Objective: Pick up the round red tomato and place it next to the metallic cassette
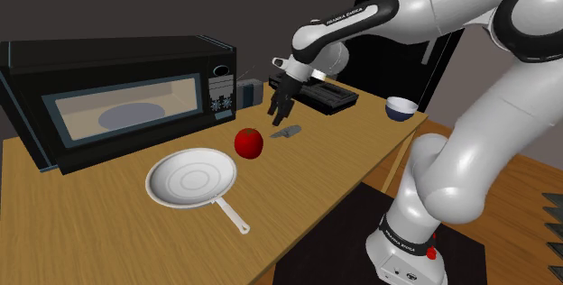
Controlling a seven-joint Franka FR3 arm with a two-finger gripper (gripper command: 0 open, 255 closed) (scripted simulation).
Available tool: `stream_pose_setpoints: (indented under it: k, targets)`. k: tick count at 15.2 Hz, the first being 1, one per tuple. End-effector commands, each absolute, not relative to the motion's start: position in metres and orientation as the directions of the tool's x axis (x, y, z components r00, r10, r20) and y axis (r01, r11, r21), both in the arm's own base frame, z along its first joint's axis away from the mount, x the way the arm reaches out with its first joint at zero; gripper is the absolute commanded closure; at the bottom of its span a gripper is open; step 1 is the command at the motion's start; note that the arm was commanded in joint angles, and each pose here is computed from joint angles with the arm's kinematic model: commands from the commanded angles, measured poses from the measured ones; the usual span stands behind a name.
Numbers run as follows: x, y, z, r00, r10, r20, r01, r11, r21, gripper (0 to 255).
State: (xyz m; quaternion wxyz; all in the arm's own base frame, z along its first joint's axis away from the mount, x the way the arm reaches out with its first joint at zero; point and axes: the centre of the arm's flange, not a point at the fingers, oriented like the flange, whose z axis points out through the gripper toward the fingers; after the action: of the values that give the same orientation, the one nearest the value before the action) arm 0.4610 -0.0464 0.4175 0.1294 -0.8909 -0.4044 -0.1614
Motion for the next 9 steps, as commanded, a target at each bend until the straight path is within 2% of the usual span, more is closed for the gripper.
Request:
stream_pose_setpoints:
  k: [1,2,9]
  targets:
    - [0.482,-0.046,0.408,0.542,0.713,0.445,0.815,-0.575,-0.072,0]
    - [0.490,-0.045,0.405,0.517,0.721,0.461,0.830,-0.555,-0.063,0]
    - [0.498,-0.029,0.373,0.517,0.721,0.461,0.830,-0.555,-0.063,0]
